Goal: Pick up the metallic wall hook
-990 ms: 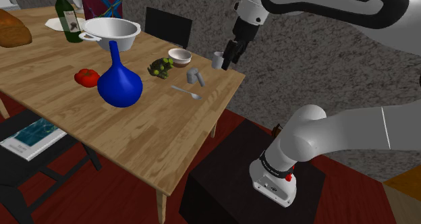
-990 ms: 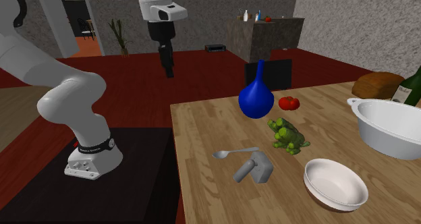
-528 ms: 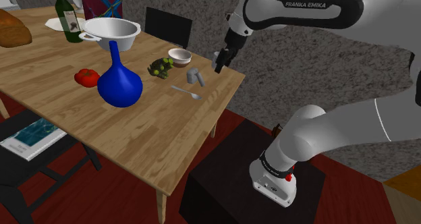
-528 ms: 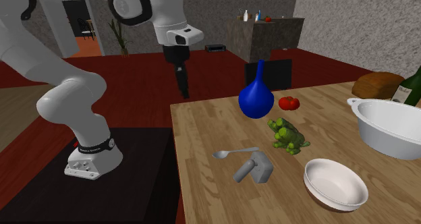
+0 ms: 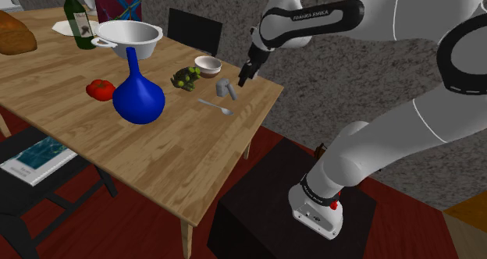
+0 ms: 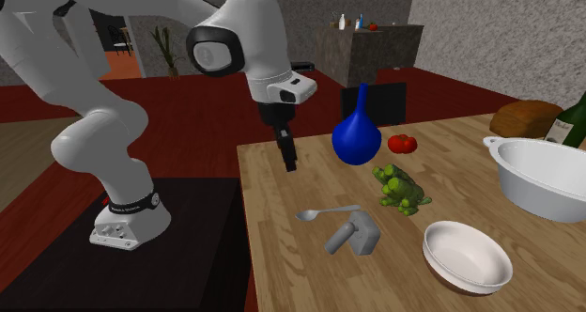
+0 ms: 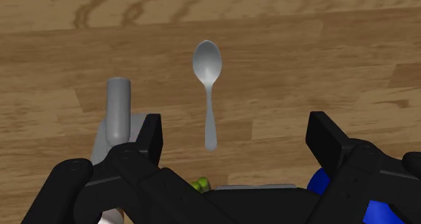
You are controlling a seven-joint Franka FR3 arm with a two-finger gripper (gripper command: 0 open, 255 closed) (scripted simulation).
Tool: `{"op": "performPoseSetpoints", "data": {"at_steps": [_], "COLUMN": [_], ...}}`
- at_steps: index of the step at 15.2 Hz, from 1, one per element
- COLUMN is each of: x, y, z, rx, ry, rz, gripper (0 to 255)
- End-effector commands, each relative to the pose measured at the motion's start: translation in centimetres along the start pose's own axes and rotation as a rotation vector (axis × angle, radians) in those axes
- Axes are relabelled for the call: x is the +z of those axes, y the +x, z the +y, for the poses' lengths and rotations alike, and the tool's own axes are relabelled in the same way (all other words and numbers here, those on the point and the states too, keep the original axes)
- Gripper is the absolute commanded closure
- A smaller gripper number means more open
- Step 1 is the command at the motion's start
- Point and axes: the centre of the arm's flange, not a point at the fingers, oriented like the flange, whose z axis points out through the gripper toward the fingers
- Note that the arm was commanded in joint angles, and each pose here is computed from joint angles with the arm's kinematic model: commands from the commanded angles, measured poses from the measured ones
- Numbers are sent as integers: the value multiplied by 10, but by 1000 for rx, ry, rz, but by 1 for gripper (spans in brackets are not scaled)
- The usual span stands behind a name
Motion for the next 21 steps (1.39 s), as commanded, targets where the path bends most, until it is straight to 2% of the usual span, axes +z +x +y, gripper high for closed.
{"op": "performPoseSetpoints", "data": {"at_steps": [1,14,21], "x": [19,126,162], "y": [6,81,79], "z": [18,117,123], "rx": [-10,-72,-75], "ry": [-7,-36,-37], "rz": [14,93,96], "gripper": [0,0,0]}}
